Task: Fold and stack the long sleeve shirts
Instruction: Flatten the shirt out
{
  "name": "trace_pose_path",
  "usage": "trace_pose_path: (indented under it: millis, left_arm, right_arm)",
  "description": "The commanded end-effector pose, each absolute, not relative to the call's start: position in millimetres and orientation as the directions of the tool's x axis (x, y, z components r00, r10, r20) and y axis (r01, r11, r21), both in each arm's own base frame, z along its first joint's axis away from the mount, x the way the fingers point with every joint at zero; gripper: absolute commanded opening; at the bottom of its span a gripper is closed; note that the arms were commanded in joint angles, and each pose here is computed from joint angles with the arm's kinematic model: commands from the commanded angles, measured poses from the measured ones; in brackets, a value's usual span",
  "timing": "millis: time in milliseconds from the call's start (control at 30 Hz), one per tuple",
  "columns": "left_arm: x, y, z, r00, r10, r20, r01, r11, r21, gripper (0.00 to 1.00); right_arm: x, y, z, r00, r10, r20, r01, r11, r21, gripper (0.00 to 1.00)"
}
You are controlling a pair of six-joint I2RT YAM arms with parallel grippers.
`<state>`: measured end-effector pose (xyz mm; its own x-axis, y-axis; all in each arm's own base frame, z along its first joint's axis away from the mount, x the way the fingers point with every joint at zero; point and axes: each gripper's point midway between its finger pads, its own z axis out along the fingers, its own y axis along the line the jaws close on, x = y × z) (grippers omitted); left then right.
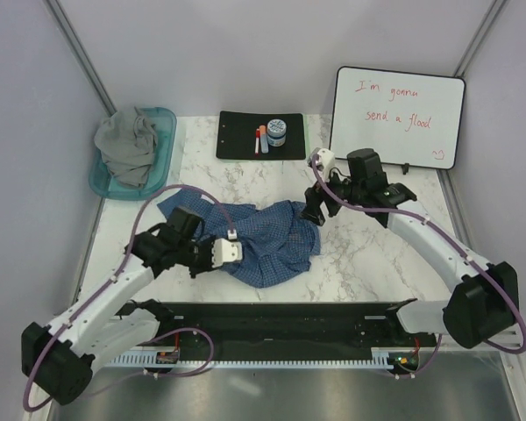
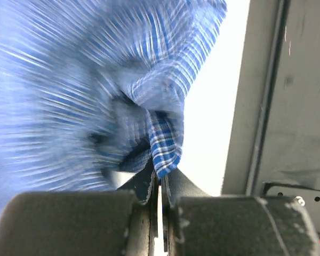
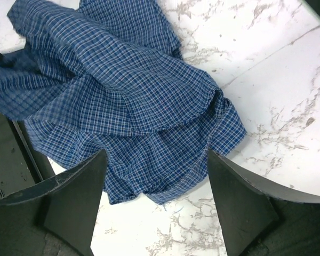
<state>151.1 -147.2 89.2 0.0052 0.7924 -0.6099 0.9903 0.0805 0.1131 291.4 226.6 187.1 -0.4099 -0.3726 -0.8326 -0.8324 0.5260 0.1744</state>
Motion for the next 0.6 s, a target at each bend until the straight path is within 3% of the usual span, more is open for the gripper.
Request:
trace_pose_path:
  millis: [0, 100, 167, 233, 433, 567]
  left_arm:
    - [154, -153, 189, 0.024, 0.735, -0.678, 0.974, 0.135, 0.18, 0.02]
    - [180, -152, 247, 0.035, 0.727, -0.686, 0.932, 0.224, 0.284, 0.02]
    - [200, -157, 282, 0.062, 0.717, -0.695, 0.905, 0.254, 0.343, 0.02]
    - [215, -163, 303, 0.071, 0.71, -0.7, 0.889, 0.273, 0.367, 0.02]
    - [244, -174, 282, 0.134, 0.756, -0.641, 0.89, 0.192, 0.413, 0.02]
    - [254, -169, 270, 0.108, 0.779, -0.617, 0.878, 0.215, 0.427, 0.02]
  right_arm:
    - [282, 220, 214, -0.283, -0.399, -0.872, -0.873, 0.483, 0.062, 0.84]
    - [284, 223, 236, -0.235, -0.38, -0.895, -0.884, 0.467, 0.033, 0.87]
    - [283, 231, 244, -0.228, -0.362, -0.904, -0.899, 0.434, 0.053, 0.98]
    - [286, 242, 260, -0.22, -0.327, -0.919, -0.908, 0.413, 0.07, 0.98]
    - [292, 277, 274, -0.178, -0.276, -0.944, -0.933, 0.353, 0.073, 0.97]
    - [281, 308, 263, -0.214, -0.244, -0.946, -0.946, 0.292, 0.139, 0.91]
